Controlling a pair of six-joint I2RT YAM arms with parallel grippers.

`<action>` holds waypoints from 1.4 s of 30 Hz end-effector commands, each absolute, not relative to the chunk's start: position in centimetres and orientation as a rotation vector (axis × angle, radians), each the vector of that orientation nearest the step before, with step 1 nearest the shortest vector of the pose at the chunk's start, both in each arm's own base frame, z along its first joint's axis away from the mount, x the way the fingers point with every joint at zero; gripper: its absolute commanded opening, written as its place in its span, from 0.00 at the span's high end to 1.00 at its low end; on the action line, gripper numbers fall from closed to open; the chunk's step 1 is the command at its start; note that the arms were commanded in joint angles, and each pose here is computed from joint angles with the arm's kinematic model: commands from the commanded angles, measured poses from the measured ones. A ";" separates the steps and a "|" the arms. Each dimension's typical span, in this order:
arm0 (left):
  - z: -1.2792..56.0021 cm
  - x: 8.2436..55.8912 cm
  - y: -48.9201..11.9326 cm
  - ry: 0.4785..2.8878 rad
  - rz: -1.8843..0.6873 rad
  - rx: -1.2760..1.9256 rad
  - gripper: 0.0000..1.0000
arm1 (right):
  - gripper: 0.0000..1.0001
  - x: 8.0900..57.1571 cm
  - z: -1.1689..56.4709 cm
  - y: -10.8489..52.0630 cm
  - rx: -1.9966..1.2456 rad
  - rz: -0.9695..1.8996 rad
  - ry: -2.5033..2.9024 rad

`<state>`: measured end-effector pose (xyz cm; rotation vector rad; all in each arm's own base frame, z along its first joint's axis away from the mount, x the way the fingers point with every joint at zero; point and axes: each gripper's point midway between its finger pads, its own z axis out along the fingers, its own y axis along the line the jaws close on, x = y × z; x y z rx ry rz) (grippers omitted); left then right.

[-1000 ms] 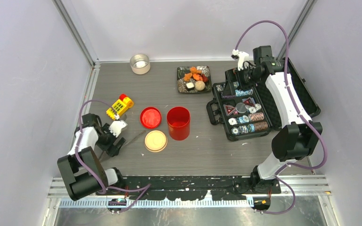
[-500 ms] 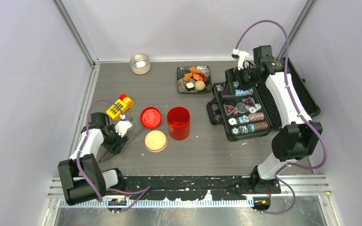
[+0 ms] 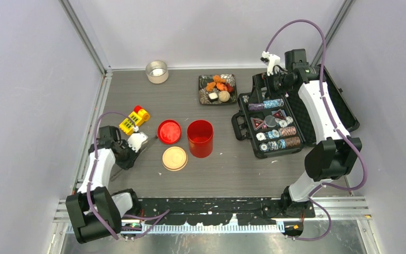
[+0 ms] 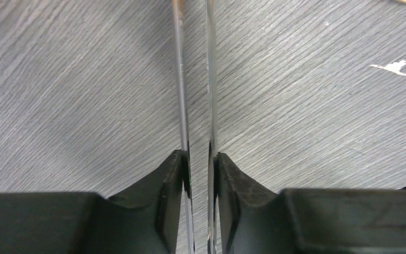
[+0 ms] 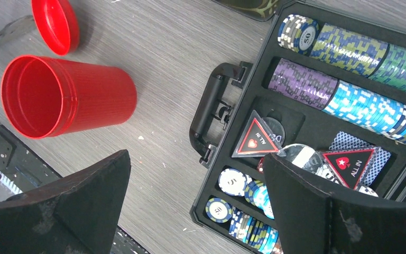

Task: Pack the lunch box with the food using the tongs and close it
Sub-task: Pick up the clamp at the center of the board.

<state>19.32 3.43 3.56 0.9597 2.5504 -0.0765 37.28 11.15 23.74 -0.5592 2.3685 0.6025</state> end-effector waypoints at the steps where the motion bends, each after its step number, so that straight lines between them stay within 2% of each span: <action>1: 6.1 20.3 2.7 2.500 -0.094 0.914 0.73 | 0.01 38.5 26.2 12.1 -0.569 0.625 2.273; 12: 11.1 21.1 1.2 2.426 -0.170 0.864 0.80 | 0.01 39.2 27.5 13.2 -0.523 0.717 2.235; 17: 17.3 25.2 -0.3 2.317 -0.259 0.632 0.80 | 0.02 40.7 29.9 14.4 -0.363 0.816 2.179; 23: 24.2 31.4 -3.4 2.186 -0.315 0.525 0.79 | 0.09 44.0 33.8 17.5 -0.047 1.028 2.110; 32: 32.0 39.2 -12.5 1.946 -0.287 0.670 0.79 | 0.08 46.5 38.6 23.4 0.133 1.341 1.940; 42: 35.1 42.3 -22.8 1.799 -0.351 0.741 0.80 | 0.08 45.8 38.6 28.2 0.233 1.330 1.912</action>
